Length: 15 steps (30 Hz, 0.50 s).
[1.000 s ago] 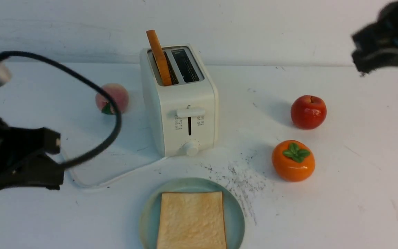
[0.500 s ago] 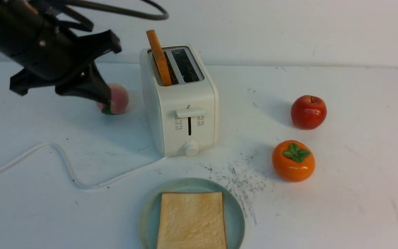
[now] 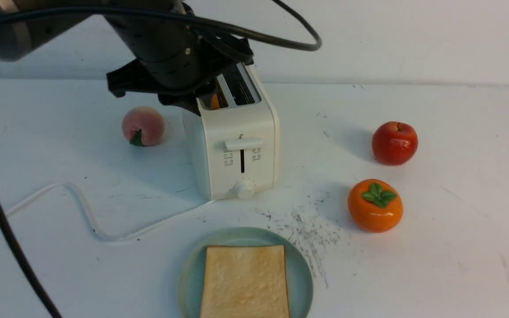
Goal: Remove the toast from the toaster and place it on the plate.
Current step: Use the left arm to take out a slice of bread
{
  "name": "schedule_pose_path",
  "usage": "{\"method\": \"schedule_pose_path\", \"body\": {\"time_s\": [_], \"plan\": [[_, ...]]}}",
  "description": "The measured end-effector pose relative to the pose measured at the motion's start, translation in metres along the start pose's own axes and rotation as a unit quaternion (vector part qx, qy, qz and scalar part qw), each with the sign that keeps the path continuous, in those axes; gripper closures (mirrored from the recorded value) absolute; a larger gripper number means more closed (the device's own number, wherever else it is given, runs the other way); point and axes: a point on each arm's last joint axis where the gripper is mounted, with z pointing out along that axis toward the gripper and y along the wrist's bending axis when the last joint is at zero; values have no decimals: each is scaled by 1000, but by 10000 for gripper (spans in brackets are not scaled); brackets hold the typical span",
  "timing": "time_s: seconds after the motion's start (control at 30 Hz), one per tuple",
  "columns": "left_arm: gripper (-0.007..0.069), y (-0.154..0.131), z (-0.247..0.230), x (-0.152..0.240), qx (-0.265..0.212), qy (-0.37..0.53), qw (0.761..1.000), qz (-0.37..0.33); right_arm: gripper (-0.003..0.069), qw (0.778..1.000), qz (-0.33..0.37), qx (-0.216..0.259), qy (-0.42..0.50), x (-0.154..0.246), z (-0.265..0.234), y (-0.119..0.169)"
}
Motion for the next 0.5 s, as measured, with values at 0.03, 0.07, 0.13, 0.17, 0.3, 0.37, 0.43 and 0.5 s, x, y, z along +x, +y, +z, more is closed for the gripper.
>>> {"method": "schedule_pose_path", "body": {"time_s": [0.03, 0.07, 0.13, 0.17, 0.3, 0.37, 0.43, 0.5], "plan": [[389, -3, 2, -1, 4, -7, 1000, 3, 666, 1000, 0, 0, 0, 0, 0, 0], [358, -5, 5, -3, 4, -11, 1000, 6, 664, 1000, 0, 0, 0, 0, 0, 0], [307, -7, 8, -5, 5, -21, 1000, 10, 662, 1000, 0, 0, 0, 0, 0, 0], [259, -8, 11, -8, 6, -36, 999, 18, 661, 1000, 0, 0, 0, 0, 0, 0], [199, -8, 18, -16, -4, -76, 996, 47, 659, 1000, 0, 0, 0, 0, 0, 0], [179, -7, 23, -18, -18, -89, 994, 63, 657, 1000, 0, 0, 0, 0, 0, 0], [176, -6, 27, -19, -26, -95, 993, 72, 656, 1000, 1, -1, 0, 0, 0, 0], [174, -7, 32, -20, -29, -100, 991, 78, 655, 1000, 1, -1, 0, 0, 0, 0]]}}
